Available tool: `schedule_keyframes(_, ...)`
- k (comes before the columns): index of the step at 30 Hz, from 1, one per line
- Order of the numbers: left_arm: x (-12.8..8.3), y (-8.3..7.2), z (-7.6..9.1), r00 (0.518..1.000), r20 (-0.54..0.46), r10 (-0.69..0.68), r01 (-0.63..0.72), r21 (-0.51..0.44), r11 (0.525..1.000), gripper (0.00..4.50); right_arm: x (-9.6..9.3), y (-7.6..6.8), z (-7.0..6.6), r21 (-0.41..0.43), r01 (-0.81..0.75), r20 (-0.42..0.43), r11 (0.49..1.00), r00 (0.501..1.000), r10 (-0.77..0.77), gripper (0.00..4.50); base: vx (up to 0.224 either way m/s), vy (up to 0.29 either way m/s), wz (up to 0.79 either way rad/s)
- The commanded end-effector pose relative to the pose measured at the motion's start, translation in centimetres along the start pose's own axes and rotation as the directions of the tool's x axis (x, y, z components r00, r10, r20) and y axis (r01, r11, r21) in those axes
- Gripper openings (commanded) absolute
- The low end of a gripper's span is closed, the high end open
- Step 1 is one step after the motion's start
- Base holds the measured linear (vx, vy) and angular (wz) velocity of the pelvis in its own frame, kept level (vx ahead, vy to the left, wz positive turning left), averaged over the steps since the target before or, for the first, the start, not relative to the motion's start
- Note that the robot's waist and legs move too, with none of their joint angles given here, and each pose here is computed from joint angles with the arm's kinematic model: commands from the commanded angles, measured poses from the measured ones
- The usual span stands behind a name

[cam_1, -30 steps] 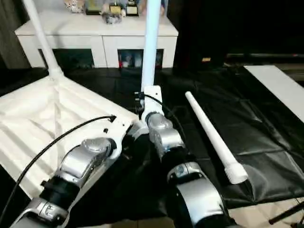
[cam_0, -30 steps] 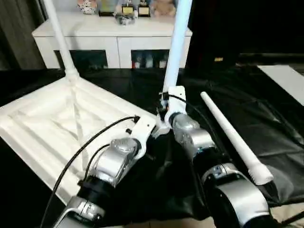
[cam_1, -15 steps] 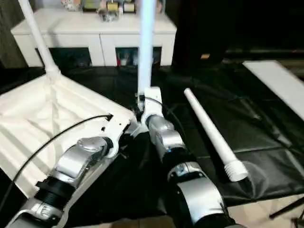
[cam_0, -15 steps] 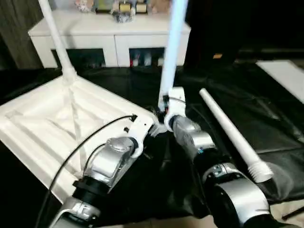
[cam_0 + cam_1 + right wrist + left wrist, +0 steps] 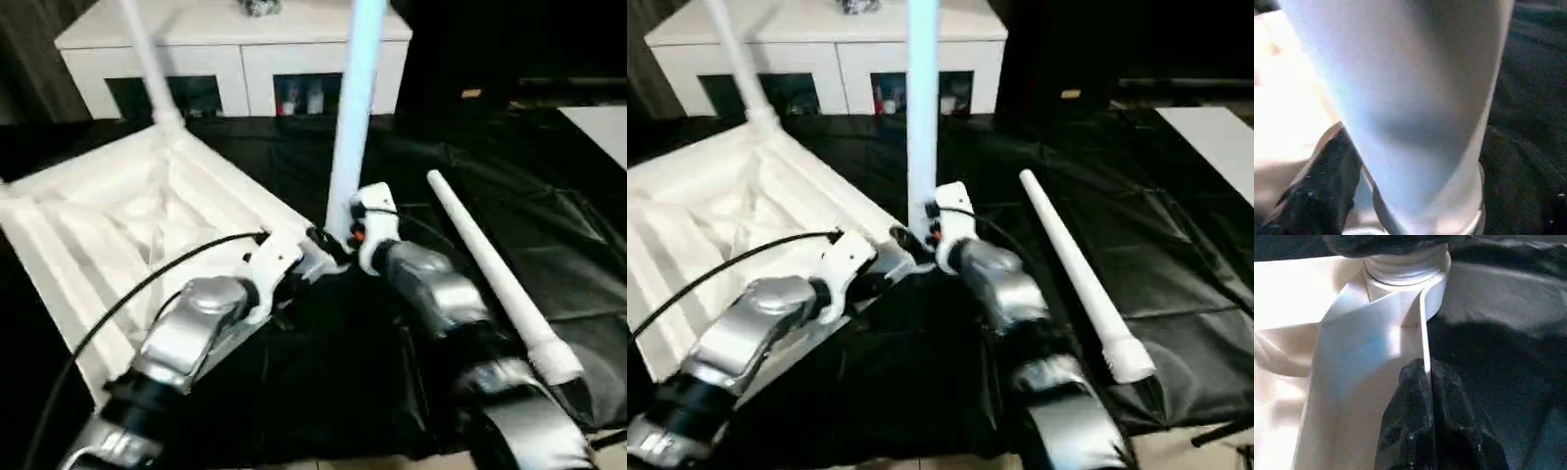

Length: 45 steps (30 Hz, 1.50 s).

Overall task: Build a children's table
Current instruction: Rotate leg to tighten

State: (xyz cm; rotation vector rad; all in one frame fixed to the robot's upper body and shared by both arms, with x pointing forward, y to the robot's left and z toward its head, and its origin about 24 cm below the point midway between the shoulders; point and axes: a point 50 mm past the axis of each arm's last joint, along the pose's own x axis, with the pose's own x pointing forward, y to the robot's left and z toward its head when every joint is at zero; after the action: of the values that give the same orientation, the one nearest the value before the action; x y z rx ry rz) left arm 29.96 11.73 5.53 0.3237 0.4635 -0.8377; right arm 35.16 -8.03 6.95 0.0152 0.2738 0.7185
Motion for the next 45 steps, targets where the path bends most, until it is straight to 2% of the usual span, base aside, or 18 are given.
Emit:
schedule_keyframes(1, 0.1, -1.1, -1.5, 0.995, -0.036, -0.097, 0.097, -0.003, 0.995, 0.0, -0.6, 0.3, 0.5, -0.036, -0.08, 0.016, 0.996, 0.997, 0.081, 4.4, 0.0, 0.0, 0.0)
schedule_keyframes(7, -1.9, -2.3, -1.6, 0.949, -0.018, -0.316, 0.316, 0.084, 0.945, 0.0, -3.1, 0.0, 0.2, -0.158, -0.252, -0.045, 0.955, 0.968, 0.248, 4.47, 0.0, 0.0, 0.0)
schedule_keyframes(12, -2.6, -2.3, -1.7, 0.934, -0.02, -0.358, 0.358, 0.087, 0.93, 0.0, -4.3, -0.1, 0.0, -0.216, -0.351, -0.096, 0.911, 0.936, 0.337, 4.47, 0.0, 0.0, 0.0)
schedule_keyframes(14, -2.7, -2.2, -1.6, 0.932, -0.014, -0.362, 0.362, 0.088, 0.928, 0.0, -4.5, -0.1, 0.0, -0.223, -0.371, -0.106, 0.901, 0.928, 0.356, 4.47, 0.0, 0.0, 0.0)
schedule_keyframes(16, -2.9, -1.9, -1.7, 0.933, -0.015, -0.359, 0.359, 0.091, 0.929, 0.0, -5.1, 0.0, -0.4, -0.242, -0.433, -0.148, 0.868, 0.901, 0.408, 4.47, 0.0, 0.0, 0.0)
schedule_keyframes(18, -2.9, -1.9, -1.7, 0.933, -0.015, -0.359, 0.359, 0.091, 0.929, 0.0, -5.1, 0.0, -0.4, -0.242, -0.433, -0.148, 0.868, 0.901, 0.408, 4.47, 0.0, 0.0, 0.0)
schedule_keyframes(19, -3.2, -1.7, -1.8, 0.933, -0.02, -0.36, 0.36, 0.096, 0.928, 0.0, -5.6, 0.1, -0.7, -0.246, -0.487, -0.184, 0.838, 0.872, 0.453, 4.47, 0.0, 0.0, 0.0)
schedule_keyframes(20, -3.2, -1.7, -1.8, 0.933, -0.02, -0.36, 0.36, 0.096, 0.928, 0.0, -5.6, 0.1, -0.7, -0.246, -0.487, -0.184, 0.838, 0.872, 0.453, 4.47, 0.0, 0.0, 0.0)
schedule_keyframes(22, -3.3, -1.4, -1.9, 0.932, -0.024, -0.361, 0.362, 0.098, 0.927, 0.0, -6.0, 0.3, -1.0, -0.236, -0.529, -0.21, 0.815, 0.847, 0.489, 4.13, 0.0, 0.0, 0.0)
schedule_keyframes(23, -3.3, -1.4, -1.9, 0.932, -0.026, -0.361, 0.362, 0.099, 0.927, 0.0, -6.1, 0.3, -1.1, -0.229, -0.541, -0.216, 0.809, 0.839, 0.499, 4.13, 0.0, 0.0, 0.0)
schedule_keyframes(24, -3.4, -1.3, -1.9, 0.932, -0.027, -0.361, 0.362, 0.1, 0.927, 0.0, -6.1, 0.3, -1.2, -0.226, -0.544, -0.22, 0.808, 0.837, 0.502, 4.13, 0.0, 0.0, 0.0)
schedule_keyframes(27, -3.4, -1.2, -1.9, 0.932, -0.028, -0.362, 0.363, 0.101, 0.926, 0.0, -6.1, 0.1, -1.3, -0.217, -0.548, -0.222, 0.808, 0.834, 0.506, 3.71, 0.0, 0.0, 0.0)
schedule_keyframes(29, -3.4, -1.2, -1.9, 0.932, -0.028, -0.363, 0.363, 0.101, 0.926, 0.0, -6.1, 0.1, -1.4, -0.215, -0.549, -0.223, 0.807, 0.833, 0.507, 3.67, 0.0, 0.0, 0.0)
schedule_keyframes(34, -3.4, -1.1, -1.9, 0.931, -0.031, -0.364, 0.365, 0.103, 0.925, 0.0, -5.9, 0.0, -1.6, -0.206, -0.549, -0.228, 0.81, 0.832, 0.506, 3.08, 0.0, 0.0, 0.0)
schedule_keyframes(35, -3.4, -1.1, -1.9, 0.93, -0.032, -0.365, 0.366, 0.103, 0.925, 0.0, -5.9, 0.0, -1.7, -0.206, -0.549, -0.229, 0.81, 0.832, 0.506, 3.08, 0.0, 0.0, 0.0)
schedule_keyframes(36, -3.4, -1.1, -2.0, 0.93, -0.032, -0.365, 0.367, 0.103, 0.925, 0.0, -5.9, 0.0, -1.7, -0.206, -0.549, -0.23, 0.81, 0.832, 0.506, 2.87, 0.0, 0.0, 0.0)
schedule_keyframes(41, -3.4, -1.1, -2.0, 0.927, -0.037, -0.374, 0.376, 0.103, 0.921, 0.0, -5.8, -0.1, -2.2, -0.204, -0.546, -0.248, 0.812, 0.832, 0.497, 2.62, 0.0, 0.0, 0.0)
schedule_keyframes(45, -3.4, -1.2, -2.0, 0.923, -0.04, -0.383, 0.385, 0.102, 0.917, 0.0, -5.7, 0.0, -2.6, -0.196, -0.544, -0.252, 0.815, 0.832, 0.495, 2.59, 0.0, 0.0, 0.0)
